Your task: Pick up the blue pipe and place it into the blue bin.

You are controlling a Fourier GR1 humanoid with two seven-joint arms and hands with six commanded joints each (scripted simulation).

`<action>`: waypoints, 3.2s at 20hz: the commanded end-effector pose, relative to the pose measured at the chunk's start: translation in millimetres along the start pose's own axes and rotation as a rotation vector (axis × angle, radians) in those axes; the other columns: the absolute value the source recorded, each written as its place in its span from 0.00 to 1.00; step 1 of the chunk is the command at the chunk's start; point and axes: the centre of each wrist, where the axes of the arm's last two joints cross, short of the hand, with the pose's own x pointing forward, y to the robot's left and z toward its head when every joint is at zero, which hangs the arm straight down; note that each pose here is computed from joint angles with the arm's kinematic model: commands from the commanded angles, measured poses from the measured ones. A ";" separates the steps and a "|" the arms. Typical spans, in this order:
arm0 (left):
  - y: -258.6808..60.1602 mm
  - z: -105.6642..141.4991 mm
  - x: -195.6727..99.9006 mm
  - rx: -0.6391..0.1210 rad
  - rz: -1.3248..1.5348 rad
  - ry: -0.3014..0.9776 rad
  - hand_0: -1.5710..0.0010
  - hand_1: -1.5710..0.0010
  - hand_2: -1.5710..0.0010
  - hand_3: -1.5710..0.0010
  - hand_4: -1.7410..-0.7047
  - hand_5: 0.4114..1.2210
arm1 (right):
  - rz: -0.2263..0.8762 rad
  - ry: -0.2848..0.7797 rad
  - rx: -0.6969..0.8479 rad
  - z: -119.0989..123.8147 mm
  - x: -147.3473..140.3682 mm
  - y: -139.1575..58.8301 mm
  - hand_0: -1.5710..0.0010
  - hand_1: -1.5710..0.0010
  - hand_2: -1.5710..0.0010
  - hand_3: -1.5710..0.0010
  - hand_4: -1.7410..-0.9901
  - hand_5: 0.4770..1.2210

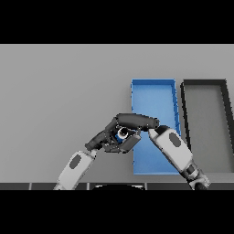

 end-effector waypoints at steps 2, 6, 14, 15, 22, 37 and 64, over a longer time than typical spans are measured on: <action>0.8 -0.1 -0.8 0.004 0.001 0.001 0.00 0.00 0.01 0.17 0.05 1.00 | -0.054 -0.052 -0.008 -5.4 0.5 6.7 0.20 0.19 0.19 0.27 0.33 0.41; 1.6 -2.4 2.4 0.001 -0.017 -0.005 0.00 0.00 0.02 0.10 0.02 1.00 | -0.017 -0.136 -0.016 -3.5 -2.5 10.1 0.08 0.08 0.08 0.11 0.35 0.76; -0.5 -3.3 2.5 0.023 -0.036 0.001 0.00 0.00 0.00 0.20 0.01 1.00 | -0.125 -0.135 -0.047 0.9 -4.5 18.3 0.01 0.01 0.01 0.02 0.33 0.96; 0.6 -3.4 3.8 0.026 -0.047 -0.001 0.08 0.13 0.15 0.33 0.11 1.00 | -0.118 -0.130 -0.064 0.0 -1.5 17.4 0.01 0.01 0.01 0.02 0.33 0.97; 5.5 2.5 -2.4 -0.060 -0.090 0.039 0.80 0.82 0.82 0.86 0.63 0.71 | -0.108 -0.087 -0.078 -2.3 0.5 17.7 0.00 0.00 0.00 0.00 0.32 0.99; 10.0 2.9 -5.5 -0.009 -0.065 0.173 0.99 0.99 0.99 1.00 0.74 0.10 | -0.198 -0.162 -0.130 -5.6 28.8 -5.7 0.00 0.00 0.00 0.00 0.33 1.00; 13.4 11.1 -5.3 0.023 -0.117 0.168 1.00 1.00 1.00 1.00 0.79 0.06 | -0.330 0.359 -0.831 92.2 -28.2 -110.3 0.00 0.00 0.00 0.00 0.32 1.00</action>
